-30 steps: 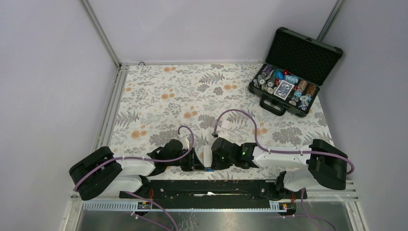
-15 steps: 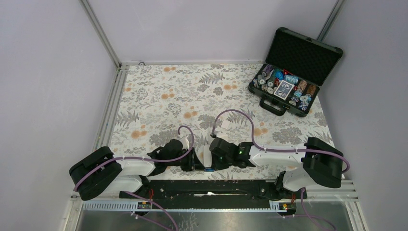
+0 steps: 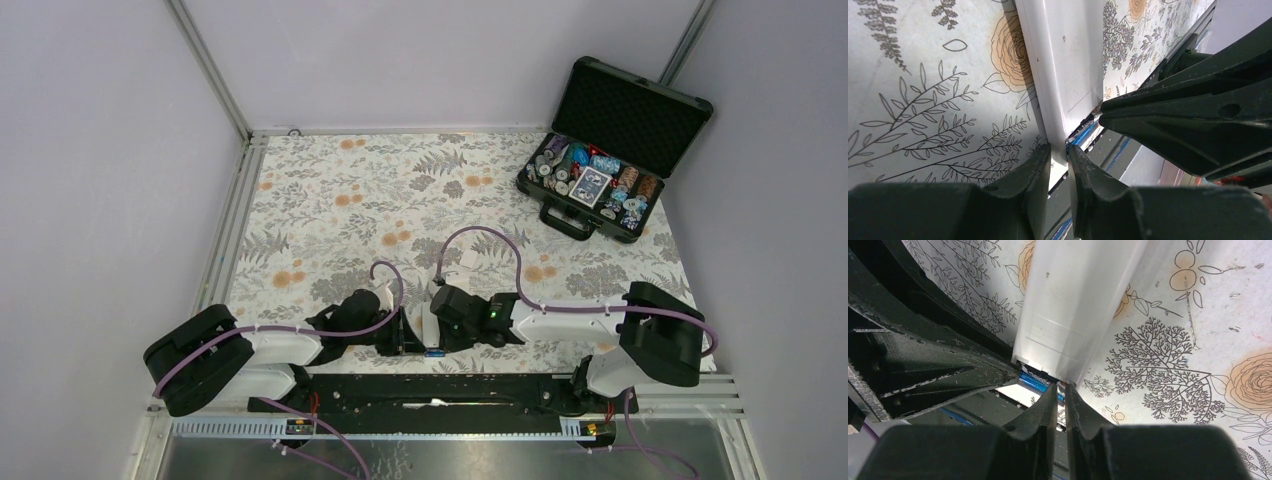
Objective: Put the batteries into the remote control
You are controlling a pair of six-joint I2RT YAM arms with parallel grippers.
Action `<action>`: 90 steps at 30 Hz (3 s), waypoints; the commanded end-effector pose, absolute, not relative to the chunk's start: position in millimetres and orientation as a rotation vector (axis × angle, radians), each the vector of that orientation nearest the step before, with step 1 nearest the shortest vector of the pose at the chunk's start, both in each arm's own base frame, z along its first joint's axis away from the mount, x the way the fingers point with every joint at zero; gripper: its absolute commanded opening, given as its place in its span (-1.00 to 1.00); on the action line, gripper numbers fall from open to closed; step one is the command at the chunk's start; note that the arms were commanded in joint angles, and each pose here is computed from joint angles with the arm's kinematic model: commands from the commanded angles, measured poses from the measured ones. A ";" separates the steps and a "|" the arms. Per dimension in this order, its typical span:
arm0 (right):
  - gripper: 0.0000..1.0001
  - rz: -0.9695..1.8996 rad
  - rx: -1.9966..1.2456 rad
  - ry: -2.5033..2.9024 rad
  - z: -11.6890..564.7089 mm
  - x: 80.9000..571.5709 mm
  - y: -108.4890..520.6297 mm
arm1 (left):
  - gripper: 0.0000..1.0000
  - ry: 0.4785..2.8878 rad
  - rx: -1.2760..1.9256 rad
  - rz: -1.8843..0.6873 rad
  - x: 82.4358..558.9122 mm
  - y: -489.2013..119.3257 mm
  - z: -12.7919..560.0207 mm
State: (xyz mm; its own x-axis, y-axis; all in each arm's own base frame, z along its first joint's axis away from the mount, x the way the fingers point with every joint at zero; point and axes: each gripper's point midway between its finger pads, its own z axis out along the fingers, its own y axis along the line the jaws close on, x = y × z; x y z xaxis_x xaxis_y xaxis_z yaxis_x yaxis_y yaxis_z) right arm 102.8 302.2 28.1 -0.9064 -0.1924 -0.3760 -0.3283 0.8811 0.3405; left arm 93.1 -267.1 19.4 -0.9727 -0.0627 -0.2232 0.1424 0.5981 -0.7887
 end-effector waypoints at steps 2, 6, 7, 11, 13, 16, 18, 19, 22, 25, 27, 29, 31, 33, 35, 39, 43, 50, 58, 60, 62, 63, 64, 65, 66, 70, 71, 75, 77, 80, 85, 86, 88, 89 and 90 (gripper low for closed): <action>-0.70 0.612 -0.406 2.694 36.6 107.2 318.8 | -0.50 2.602 0.117 -1.314 89.5 -268.1 18.8; -0.73 0.615 -0.423 2.718 32.5 103.0 319.1 | -0.50 2.598 0.111 -1.317 89.2 -267.8 18.8; -0.74 0.614 -0.431 2.726 30.5 101.3 318.8 | -0.50 2.595 0.109 -1.318 89.8 -268.0 19.4; -0.79 0.596 -0.459 2.766 19.9 94.5 316.3 | -0.50 2.592 0.110 -1.324 90.4 -269.3 21.0; -0.81 0.572 -0.465 2.782 13.6 92.4 313.9 | -0.50 2.590 0.111 -1.324 91.3 -270.1 21.5; -0.85 0.496 -0.483 2.806 1.7 90.9 307.6 | -0.50 2.589 0.111 -1.326 92.1 -271.5 22.5; -0.87 0.426 -0.508 2.811 -4.0 91.7 303.4 | -0.49 2.591 0.112 -1.327 92.1 -272.0 22.5; -0.88 0.385 -0.525 2.813 -6.4 91.8 300.7 | -0.49 2.590 0.113 -1.328 92.2 -272.2 22.7; -0.92 0.261 -0.575 2.806 -12.2 94.1 294.4 | -0.49 2.596 0.113 -1.326 91.6 -272.0 21.5; -0.98 0.189 -0.619 2.798 -15.5 94.5 292.4 | -0.49 2.596 0.114 -1.326 92.0 -272.5 21.2; -1.00 0.178 -0.633 2.796 -16.4 94.4 293.3 | -0.49 2.595 0.113 -1.328 92.4 -272.9 21.3; -1.00 0.178 -0.643 2.800 -17.7 93.0 294.7 | -0.49 2.595 0.116 -1.328 92.6 -273.3 21.4; -1.00 0.181 -0.655 2.801 -18.4 91.6 298.1 | -0.49 2.597 0.118 -1.328 92.5 -273.7 21.0; -1.00 0.180 -0.670 2.806 -20.5 90.0 301.6 | -0.49 2.599 0.118 -1.329 92.5 -274.0 20.6; -1.00 0.157 -0.686 2.810 -24.8 89.1 302.6 | -0.49 2.599 0.119 -1.336 92.2 -274.6 21.2; -1.00 0.109 -0.712 2.811 -29.7 87.9 302.4 | -0.46 2.600 0.120 -1.336 91.6 -274.3 21.1; -1.00 0.105 -0.711 2.803 -28.4 88.6 302.8 | -0.45 2.600 0.117 -1.337 91.1 -273.3 21.1; -1.00 0.090 -0.681 2.744 -9.2 100.6 304.8 | -0.43 2.597 0.120 -1.337 90.9 -273.3 21.9; -0.91 0.103 -0.643 2.630 30.9 118.6 304.2 | -0.42 2.600 0.104 -1.323 90.9 -270.2 19.4; -0.84 0.113 -0.630 2.595 43.4 123.5 302.4 | -0.41 2.608 0.100 -1.314 89.8 -268.6 17.3; -0.72 0.107 -0.615 2.563 53.4 128.7 298.5 | -0.41 2.612 0.098 -1.305 89.4 -267.0 15.6; -0.69 0.106 -0.611 2.548 57.6 130.9 296.8 | -0.41 2.613 0.097 -1.302 89.3 -266.4 15.0; -0.67 0.107 -0.606 2.535 61.4 133.4 294.6 | -0.40 2.615 0.095 -1.299 89.0 -265.7 14.3; -0.62 0.110 -0.598 2.527 64.4 135.9 292.6 | -0.40 2.616 0.093 -1.295 89.3 -265.2 13.9; -0.57 0.114 -0.590 2.522 66.9 138.1 290.6 | -0.40 2.617 0.091 -1.292 89.3 -265.0 13.6; -0.40 0.118 -0.575 2.505 75.7 148.5 281.9 | -0.40 2.615 0.085 -1.293 90.4 -265.8 14.6; -0.39 0.114 -0.570 2.500 77.6 152.6 278.8 | -0.40 2.614 0.085 -1.294 90.7 -266.3 15.1; -0.32 0.107 -0.549 2.493 86.1 171.9 264.9 | -0.40 2.609 0.084 -1.299 92.8 -269.0 17.7; -0.27 0.096 -0.532 2.484 90.9 182.7 258.4 | -0.40 2.608 0.084 -1.300 94.7 -271.4 19.4; -0.15 0.124 -0.520 2.480 93.2 198.6 252.0 | -0.39 2.605 0.084 -1.306 97.0 -275.3 22.0; 0.12 0.237 -0.544 2.482 96.4 222.3 250.3 | -0.39 2.607 0.092 -1.307 100.2 -281.8 24.8; 0.20 0.242 -0.525 2.472 98.3 229.5 248.8 | -0.39 2.606 0.092 -1.306 101.5 -283.2 25.3; 0.30 0.251 -0.522 2.445 102.4 240.3 249.3 | -0.38 2.606 0.093 -1.309 103.0 -286.1 26.7; 0.36 0.251 -0.521 2.431 103.0 246.0 249.8 | -0.38 2.607 0.096 -1.311 103.2 -288.0 27.5; 0.39 0.250 -0.519 2.422 103.4 251.1 249.4 | -0.38 2.607 0.097 -1.310 103.9 -289.3 27.6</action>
State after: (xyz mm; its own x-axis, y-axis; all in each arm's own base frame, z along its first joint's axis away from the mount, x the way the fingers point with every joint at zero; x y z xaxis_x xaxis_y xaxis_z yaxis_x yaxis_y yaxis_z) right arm 232.3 238.3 88.1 -0.7757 -0.2891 -0.5610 -0.3617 0.9321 0.0199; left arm 95.3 -279.7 22.1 -0.9790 -0.0365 -0.2007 0.1388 0.6020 -0.7863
